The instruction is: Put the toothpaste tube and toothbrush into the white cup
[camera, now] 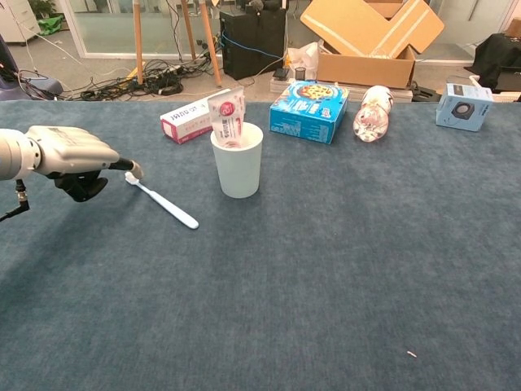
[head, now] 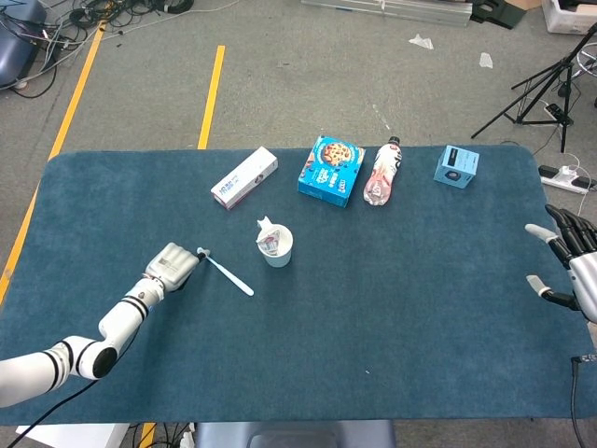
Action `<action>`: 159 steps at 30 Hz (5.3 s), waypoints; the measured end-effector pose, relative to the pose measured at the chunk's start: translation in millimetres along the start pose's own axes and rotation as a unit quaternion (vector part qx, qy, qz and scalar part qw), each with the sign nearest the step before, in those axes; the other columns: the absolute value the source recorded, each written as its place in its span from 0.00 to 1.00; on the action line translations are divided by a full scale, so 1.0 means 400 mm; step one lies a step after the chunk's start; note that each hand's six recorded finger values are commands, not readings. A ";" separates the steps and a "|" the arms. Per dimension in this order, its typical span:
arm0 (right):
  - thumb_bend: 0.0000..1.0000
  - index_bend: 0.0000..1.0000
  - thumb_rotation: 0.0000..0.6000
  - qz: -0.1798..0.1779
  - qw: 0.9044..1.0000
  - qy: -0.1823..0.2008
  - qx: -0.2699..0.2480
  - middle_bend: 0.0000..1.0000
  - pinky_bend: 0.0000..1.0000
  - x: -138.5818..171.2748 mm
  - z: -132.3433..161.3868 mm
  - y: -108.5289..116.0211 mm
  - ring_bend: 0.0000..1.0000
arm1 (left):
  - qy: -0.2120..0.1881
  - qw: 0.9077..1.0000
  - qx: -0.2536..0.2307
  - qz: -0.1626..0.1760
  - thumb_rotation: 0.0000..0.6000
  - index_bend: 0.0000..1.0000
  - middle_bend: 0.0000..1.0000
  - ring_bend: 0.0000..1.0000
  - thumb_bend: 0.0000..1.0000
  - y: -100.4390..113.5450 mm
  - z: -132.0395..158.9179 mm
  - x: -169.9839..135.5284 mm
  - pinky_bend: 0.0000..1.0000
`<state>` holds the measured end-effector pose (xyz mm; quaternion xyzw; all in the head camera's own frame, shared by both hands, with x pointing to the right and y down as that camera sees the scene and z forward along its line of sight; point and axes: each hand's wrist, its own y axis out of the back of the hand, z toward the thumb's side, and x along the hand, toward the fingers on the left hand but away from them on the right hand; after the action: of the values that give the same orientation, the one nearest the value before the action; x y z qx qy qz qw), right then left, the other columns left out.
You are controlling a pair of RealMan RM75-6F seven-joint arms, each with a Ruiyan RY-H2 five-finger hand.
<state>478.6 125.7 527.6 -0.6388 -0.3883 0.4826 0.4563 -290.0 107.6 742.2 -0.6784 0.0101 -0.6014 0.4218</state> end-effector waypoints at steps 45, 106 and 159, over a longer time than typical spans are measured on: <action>0.20 0.23 1.00 0.004 1.000 0.001 -0.003 0.00 0.13 -0.002 -0.004 -0.009 0.00 | 0.022 0.998 0.046 -0.035 1.00 0.14 1.00 0.93 0.77 -0.042 -0.051 -0.101 0.91; 0.20 0.23 1.00 0.007 1.000 -0.012 -0.007 0.00 0.13 0.004 -0.028 -0.014 0.00 | 0.072 0.950 -0.301 0.047 1.00 0.39 0.00 0.00 0.21 0.036 -0.002 -0.041 0.00; 0.20 0.26 1.00 -0.014 0.998 -0.055 -0.009 0.00 0.13 0.054 -0.109 0.036 0.00 | 0.086 0.932 -0.347 0.068 1.00 0.53 0.00 0.00 0.20 0.006 0.123 0.090 0.00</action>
<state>526.9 132.8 513.4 -0.6099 -0.4264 0.5071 0.4348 -238.3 115.0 773.8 -0.7259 0.3002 -0.5863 0.1979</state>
